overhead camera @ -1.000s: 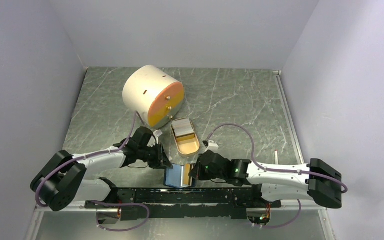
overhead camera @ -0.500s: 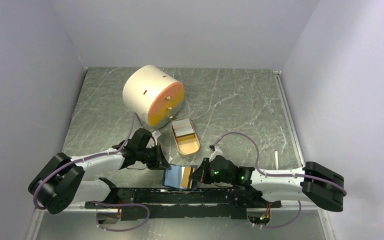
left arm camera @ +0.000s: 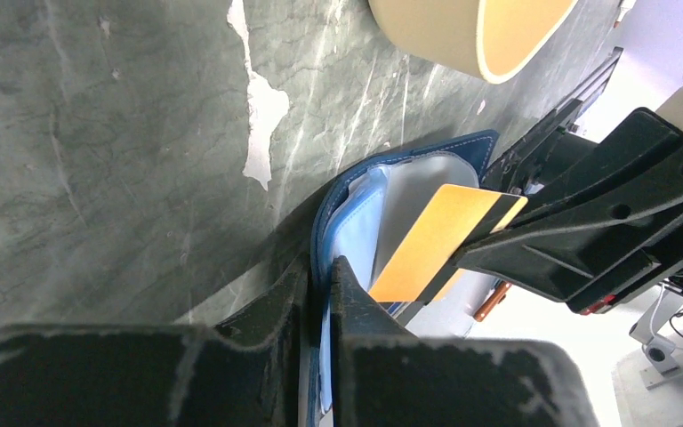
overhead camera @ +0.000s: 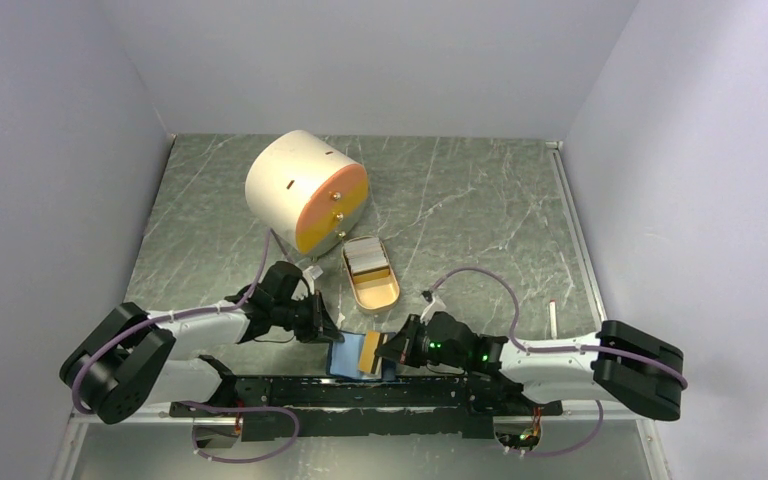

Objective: Put the credit cards into the card holder
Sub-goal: Insert the credit card into the card holder.

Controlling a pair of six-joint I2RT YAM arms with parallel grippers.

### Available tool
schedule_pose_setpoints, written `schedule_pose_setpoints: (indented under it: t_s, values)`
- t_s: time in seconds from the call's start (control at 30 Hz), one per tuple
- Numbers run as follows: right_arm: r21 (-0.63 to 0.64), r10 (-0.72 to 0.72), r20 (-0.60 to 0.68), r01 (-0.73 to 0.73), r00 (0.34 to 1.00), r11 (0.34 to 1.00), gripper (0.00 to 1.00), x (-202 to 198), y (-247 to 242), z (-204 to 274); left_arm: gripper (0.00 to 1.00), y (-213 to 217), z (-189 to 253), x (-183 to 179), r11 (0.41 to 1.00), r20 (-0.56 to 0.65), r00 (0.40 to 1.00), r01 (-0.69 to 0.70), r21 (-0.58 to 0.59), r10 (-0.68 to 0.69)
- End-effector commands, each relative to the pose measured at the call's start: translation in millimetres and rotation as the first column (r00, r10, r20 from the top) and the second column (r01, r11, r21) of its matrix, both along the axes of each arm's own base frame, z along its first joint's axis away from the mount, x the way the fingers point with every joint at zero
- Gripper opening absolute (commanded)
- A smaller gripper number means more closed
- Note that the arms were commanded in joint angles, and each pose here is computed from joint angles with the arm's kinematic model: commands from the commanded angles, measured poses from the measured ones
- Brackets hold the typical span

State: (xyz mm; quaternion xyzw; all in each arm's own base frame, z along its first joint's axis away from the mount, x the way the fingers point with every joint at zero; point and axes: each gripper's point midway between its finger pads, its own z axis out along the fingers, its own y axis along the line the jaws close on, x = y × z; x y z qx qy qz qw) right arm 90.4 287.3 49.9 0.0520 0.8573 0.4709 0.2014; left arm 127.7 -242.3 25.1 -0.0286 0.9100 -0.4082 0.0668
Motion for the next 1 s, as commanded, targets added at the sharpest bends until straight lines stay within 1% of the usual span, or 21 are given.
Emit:
schedule_pose_setpoints:
  t_s: [0.0,0.2,0.33,0.4,0.43,0.57,0.63,0.8,0.97]
  values:
    - [0.011,-0.037,-0.018,0.038,0.999,0.999,0.00,4,-2,-5,0.14,-2,-2,-5,1.000,-0.003,1.000,0.018,-0.018,-0.019]
    - [-0.010,-0.039,-0.025,0.039,0.999,0.999,0.00,4,-2,-11,0.22,1,-8,-8,1.000,-0.017,1.000,0.018,-0.004,-0.018]
    - [-0.037,-0.038,-0.043,0.037,0.998,0.999,0.00,2,-4,-19,0.31,0,-6,-8,1.000,-0.012,1.000,0.016,-0.017,-0.016]
    - [-0.041,-0.031,-0.054,0.029,0.998,0.999,0.00,0,-5,-22,0.33,0,-4,-9,1.000,-0.015,1.000,0.013,-0.024,-0.013]
    - [-0.043,-0.026,-0.058,0.023,0.998,0.999,0.00,-1,-5,-24,0.32,1,-4,-9,1.000,-0.015,1.000,0.013,-0.021,-0.013]
    - [-0.055,-0.019,-0.069,0.016,0.997,0.998,0.02,-3,-6,-29,0.17,0,-2,-10,1.000,-0.013,1.000,0.009,-0.029,-0.010]
    - [-0.045,-0.010,-0.072,0.007,0.997,0.999,0.00,-4,-3,-28,0.10,-1,-2,-10,0.999,-0.013,1.000,0.008,-0.044,-0.009]
    - [-0.008,0.005,-0.071,-0.005,0.997,1.000,0.00,-5,4,-22,0.09,-2,-5,-11,0.999,-0.017,1.000,0.007,-0.050,-0.008]
    - [0.032,0.002,-0.085,0.001,0.996,0.999,0.00,-6,6,-17,0.09,-4,0,-10,0.996,-0.012,1.000,-0.007,-0.086,0.006]
